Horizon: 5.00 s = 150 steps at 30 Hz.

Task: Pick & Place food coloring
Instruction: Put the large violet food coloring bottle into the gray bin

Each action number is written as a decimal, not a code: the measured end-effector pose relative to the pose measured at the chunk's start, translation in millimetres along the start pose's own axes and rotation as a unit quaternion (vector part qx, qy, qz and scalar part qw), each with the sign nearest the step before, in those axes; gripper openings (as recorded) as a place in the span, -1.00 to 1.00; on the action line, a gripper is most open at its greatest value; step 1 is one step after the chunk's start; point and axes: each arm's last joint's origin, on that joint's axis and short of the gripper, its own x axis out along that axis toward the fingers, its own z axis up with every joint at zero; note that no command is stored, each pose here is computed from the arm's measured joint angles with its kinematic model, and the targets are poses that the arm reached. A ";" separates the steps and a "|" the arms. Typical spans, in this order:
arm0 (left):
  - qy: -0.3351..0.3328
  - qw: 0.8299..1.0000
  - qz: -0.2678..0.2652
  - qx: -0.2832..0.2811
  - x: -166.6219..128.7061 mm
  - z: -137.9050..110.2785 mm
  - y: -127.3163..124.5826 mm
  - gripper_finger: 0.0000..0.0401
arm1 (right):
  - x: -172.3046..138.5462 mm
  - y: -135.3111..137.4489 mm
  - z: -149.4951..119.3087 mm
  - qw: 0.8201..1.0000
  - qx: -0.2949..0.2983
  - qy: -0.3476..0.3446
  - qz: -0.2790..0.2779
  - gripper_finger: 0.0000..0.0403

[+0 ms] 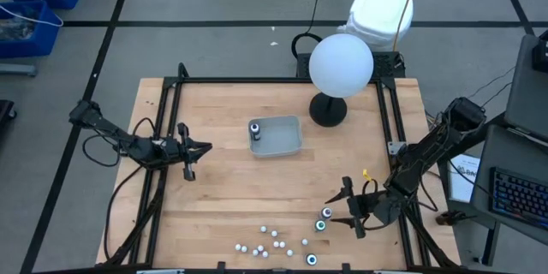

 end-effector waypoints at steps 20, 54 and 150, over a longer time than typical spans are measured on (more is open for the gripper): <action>0.000 1.000 0.000 0.016 0.0 0.0 0.0 -0.80 | 11.8 1.9 -11.4 1.000 -0.001 0.023 -0.001 0.14; 0.000 1.000 0.000 0.011 0.0 -0.2 0.0 -0.80 | 12.3 -0.8 -14.5 0.999 0.030 0.039 -0.011 -0.16; 0.000 0.999 0.000 0.040 0.0 -0.2 0.0 -0.80 | 112.0 -227.9 91.4 0.967 0.061 -0.166 -0.185 -0.44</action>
